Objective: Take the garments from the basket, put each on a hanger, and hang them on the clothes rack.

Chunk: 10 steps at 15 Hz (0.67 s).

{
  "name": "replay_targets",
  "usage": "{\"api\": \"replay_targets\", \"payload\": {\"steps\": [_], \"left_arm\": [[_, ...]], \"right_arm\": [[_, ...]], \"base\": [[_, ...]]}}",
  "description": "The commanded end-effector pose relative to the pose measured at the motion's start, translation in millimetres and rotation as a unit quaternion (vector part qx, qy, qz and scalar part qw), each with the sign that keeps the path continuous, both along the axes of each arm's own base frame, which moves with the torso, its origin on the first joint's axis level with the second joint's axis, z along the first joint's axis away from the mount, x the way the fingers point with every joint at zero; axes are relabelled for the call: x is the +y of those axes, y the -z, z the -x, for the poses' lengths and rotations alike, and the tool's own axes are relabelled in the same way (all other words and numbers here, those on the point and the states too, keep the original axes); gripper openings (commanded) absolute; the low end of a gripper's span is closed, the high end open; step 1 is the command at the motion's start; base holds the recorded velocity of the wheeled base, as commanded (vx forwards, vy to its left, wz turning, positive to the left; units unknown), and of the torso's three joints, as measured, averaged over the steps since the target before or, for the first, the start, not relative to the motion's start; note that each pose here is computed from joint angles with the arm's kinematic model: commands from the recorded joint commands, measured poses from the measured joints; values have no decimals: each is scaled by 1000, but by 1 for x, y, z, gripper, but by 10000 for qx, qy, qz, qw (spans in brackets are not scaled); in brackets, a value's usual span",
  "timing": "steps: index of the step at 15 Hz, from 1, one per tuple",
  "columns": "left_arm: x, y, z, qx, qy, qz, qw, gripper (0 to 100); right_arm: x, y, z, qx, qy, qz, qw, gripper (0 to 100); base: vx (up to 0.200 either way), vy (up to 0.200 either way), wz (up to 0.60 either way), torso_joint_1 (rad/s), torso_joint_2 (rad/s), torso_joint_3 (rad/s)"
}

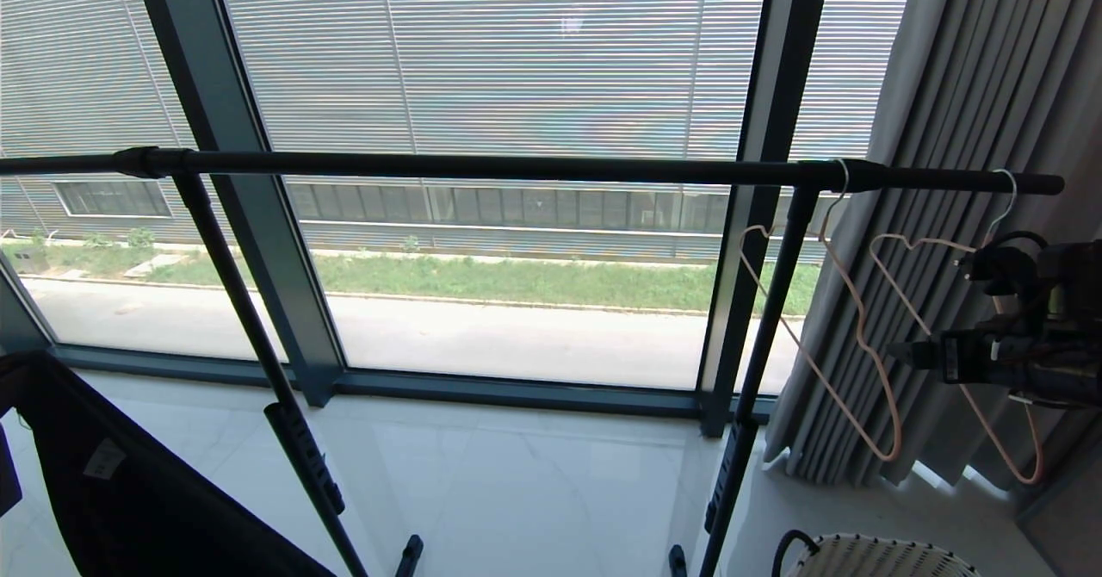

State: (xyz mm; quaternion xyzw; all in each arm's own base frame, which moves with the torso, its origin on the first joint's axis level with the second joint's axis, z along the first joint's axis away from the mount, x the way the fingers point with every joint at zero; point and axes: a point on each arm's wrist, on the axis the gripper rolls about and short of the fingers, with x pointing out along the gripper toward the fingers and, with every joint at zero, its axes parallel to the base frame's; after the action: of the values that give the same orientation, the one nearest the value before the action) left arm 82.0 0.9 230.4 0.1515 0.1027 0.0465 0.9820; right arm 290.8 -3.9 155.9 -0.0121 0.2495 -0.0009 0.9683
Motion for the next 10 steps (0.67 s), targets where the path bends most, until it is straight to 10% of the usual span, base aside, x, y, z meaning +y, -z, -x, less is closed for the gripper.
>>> {"api": "replay_targets", "payload": {"steps": [1,3,4,10], "left_arm": [[0,0,0,-11,-2,-7,10000,0],[0,-2,0,-25,0,-14,10000,0],[0,-2,0,-33,0,-14,10000,0],[0,-3,0,-41,0,-14,10000,0]], "right_arm": [[-3,6,-5,33,49,3,10000,100],[-7,6,-8,-59,104,2,9999,100],[-7,6,-8,-59,112,2,9999,0],[-7,8,-9,-36,118,5,9999,0]], "base": [[0,0,0,0,0,0],[0,0,0,0,0,0],[0,0,0,0,0,0],[0,0,0,0,0,0]]}}
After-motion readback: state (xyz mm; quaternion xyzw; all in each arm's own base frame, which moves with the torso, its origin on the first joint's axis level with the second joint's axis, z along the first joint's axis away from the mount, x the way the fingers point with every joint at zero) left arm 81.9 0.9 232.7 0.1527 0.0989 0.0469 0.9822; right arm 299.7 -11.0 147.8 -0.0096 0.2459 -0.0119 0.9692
